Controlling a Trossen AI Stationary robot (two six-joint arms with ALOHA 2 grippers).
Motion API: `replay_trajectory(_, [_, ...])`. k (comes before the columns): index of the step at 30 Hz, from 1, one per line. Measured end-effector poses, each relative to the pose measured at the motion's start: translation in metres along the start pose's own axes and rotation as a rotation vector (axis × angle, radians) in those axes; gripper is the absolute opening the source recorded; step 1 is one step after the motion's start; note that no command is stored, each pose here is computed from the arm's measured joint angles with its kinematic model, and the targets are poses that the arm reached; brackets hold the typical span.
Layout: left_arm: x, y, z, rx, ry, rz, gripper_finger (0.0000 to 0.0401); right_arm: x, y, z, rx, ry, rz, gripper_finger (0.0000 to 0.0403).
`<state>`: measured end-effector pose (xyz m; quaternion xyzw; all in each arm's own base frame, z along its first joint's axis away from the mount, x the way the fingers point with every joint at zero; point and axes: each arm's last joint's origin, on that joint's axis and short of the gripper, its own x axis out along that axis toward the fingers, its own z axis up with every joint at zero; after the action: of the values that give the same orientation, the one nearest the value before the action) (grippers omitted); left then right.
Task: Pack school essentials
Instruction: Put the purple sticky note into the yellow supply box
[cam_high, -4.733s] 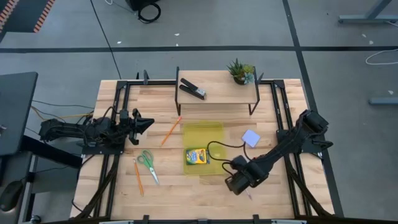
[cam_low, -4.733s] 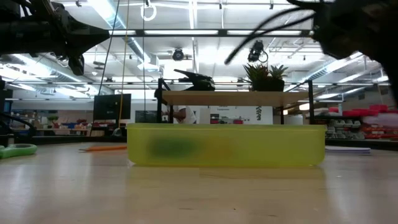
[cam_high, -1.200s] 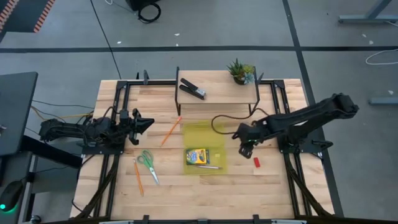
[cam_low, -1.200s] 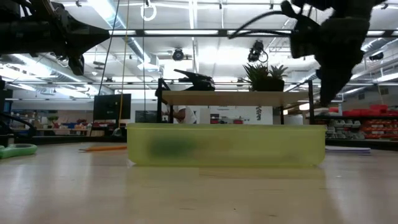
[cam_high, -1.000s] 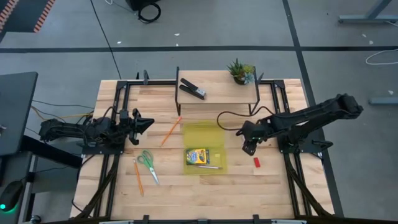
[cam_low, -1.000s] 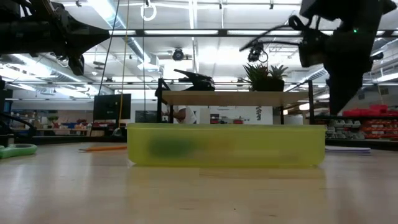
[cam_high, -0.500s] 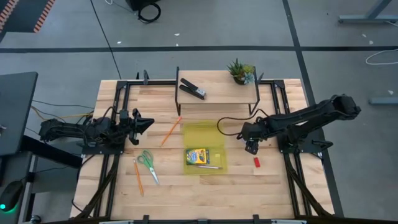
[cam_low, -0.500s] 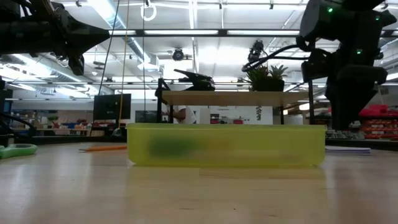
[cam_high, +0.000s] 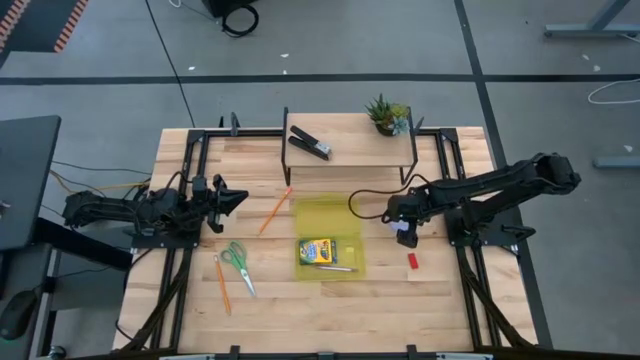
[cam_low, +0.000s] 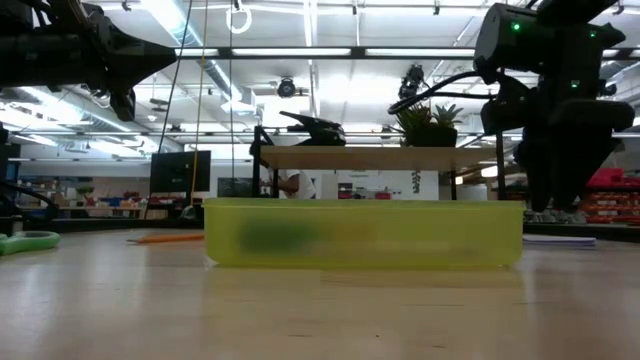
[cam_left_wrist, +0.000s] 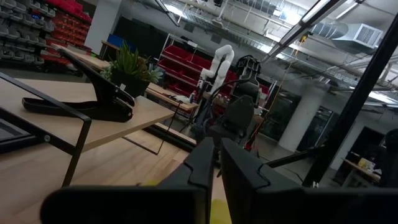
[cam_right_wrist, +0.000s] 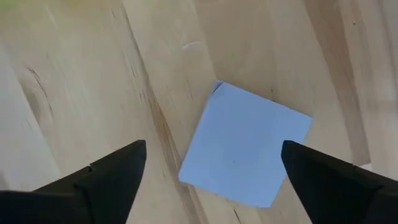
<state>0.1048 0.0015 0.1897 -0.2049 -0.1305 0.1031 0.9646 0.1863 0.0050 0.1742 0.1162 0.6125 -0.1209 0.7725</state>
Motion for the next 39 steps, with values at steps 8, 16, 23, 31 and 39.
replay_trajectory(8, [0.0, 0.0, 0.0, 0.0, 0.0, 0.0, 0.003, 0.0, -0.002, 0.0, 0.153, -0.019, -0.058, 0.0399])
replay_trajectory(16, [0.0, 0.0, 0.0, 0.0, 0.0, 0.0, 0.0039, 0.004, -0.006, -0.005, 0.223, -0.03, -0.136, 0.04])
replay_trajectory(23, [0.0, 0.0, 0.0, 0.0, 0.0, 0.0, 0.003, 0.023, -0.01, -0.017, 0.279, -0.041, -0.151, 0.04])
replay_trajectory(31, [0.0, 0.0, 0.0, 0.0, 0.0, 0.0, 0.0036, 0.035, -0.011, -0.027, 0.276, -0.028, -0.104, 0.0398])
replay_trajectory(39, [0.0, 0.0, 0.0, 0.0, 0.0, 0.0, 0.0033, 0.038, -0.011, -0.028, 0.28, -0.026, -0.077, 0.037])
